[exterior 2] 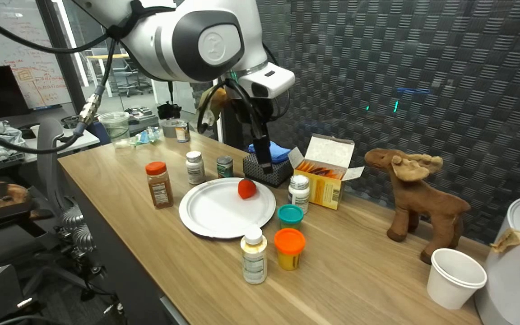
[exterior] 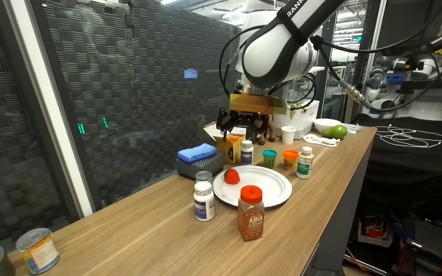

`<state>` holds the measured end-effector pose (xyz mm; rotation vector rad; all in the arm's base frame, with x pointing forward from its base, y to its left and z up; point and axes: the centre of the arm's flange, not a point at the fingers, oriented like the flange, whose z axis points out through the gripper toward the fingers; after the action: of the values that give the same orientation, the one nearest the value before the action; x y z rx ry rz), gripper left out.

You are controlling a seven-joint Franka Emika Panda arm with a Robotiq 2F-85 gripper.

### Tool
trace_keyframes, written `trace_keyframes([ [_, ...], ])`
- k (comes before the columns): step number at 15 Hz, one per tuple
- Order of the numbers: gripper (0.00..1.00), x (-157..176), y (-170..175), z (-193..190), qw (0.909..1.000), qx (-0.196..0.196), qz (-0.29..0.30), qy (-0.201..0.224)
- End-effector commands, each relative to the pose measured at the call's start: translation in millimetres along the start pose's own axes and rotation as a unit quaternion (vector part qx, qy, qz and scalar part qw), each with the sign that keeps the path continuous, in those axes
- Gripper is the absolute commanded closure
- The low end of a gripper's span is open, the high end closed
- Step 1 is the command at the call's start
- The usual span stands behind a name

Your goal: Put the plush toy and all the containers on the white plate

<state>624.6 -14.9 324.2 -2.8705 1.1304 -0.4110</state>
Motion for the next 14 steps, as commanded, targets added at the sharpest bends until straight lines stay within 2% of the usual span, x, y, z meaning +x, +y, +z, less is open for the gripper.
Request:
trace_keyframes([
  [1,0.0,-1.0,0.3,2.9,1.0,-0.002,0.0,-0.002],
  [6,0.0,2.0,1.6,5.4,0.9999,-0.003,-0.014,-0.004],
  [7,0.0,10.6,4.0,4.0,0.9993,-0.009,-0.033,0.017],
  [9,0.0,22.5,9.7,4.9,0.9966,-0.021,-0.075,0.029],
  [14,0.0,35.4,19.0,21.4,0.9843,-0.014,-0.173,0.035],
])
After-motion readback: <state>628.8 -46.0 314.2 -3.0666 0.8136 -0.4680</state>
